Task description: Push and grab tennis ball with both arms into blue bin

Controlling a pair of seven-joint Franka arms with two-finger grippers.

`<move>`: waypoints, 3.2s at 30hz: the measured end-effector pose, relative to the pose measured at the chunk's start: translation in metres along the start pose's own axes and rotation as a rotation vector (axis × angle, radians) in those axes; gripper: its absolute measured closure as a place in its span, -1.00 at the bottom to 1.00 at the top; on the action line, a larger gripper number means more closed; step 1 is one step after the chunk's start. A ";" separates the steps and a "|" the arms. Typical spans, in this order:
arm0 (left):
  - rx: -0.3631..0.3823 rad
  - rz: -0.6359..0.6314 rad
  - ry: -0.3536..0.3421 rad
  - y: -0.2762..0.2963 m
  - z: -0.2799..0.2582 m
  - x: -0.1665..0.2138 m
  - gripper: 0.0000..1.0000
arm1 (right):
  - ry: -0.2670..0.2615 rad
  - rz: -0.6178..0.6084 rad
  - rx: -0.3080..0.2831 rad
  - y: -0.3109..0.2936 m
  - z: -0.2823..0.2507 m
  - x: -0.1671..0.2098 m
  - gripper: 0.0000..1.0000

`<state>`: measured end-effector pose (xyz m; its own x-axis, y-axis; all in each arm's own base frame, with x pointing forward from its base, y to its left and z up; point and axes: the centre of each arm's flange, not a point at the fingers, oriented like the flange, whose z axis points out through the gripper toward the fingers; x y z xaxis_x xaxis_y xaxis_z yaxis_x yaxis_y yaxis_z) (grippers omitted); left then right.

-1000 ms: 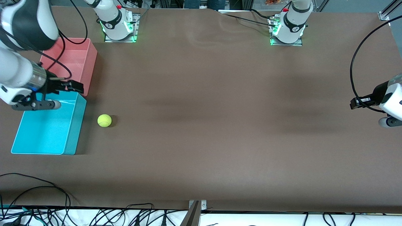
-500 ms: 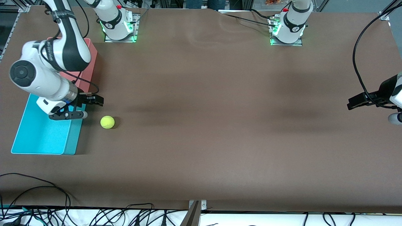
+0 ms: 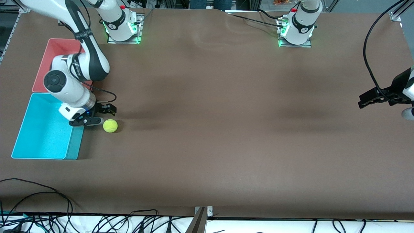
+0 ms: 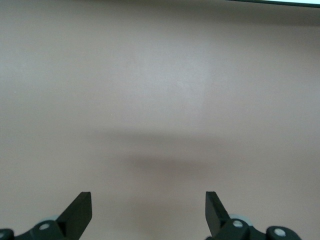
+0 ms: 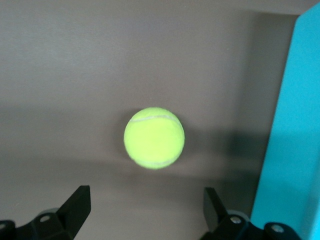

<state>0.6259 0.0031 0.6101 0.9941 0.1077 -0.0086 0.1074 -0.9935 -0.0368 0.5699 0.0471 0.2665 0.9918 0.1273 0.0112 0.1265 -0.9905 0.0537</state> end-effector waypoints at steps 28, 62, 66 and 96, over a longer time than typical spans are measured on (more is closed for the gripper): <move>-0.037 -0.094 0.044 -0.014 -0.041 -0.030 -1.00 | 0.099 0.002 0.011 0.001 0.059 0.009 -1.00; -0.030 -0.032 -0.028 0.018 -0.020 -0.070 -1.00 | 0.130 -0.004 0.014 0.000 0.069 0.010 -0.32; -0.031 -0.025 -0.025 0.022 -0.020 -0.070 -1.00 | 0.108 -0.004 0.011 0.002 0.061 0.013 -0.32; -0.037 -0.033 0.004 0.018 -0.016 -0.065 -1.00 | -0.033 0.006 -0.011 0.011 -0.009 0.058 -0.32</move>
<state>0.5638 -0.0222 0.6260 0.9900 0.1407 -0.0037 0.1407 -0.9901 0.0004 0.6290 0.0443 0.2763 0.9926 0.1197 -0.0212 0.1208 -0.9905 0.0652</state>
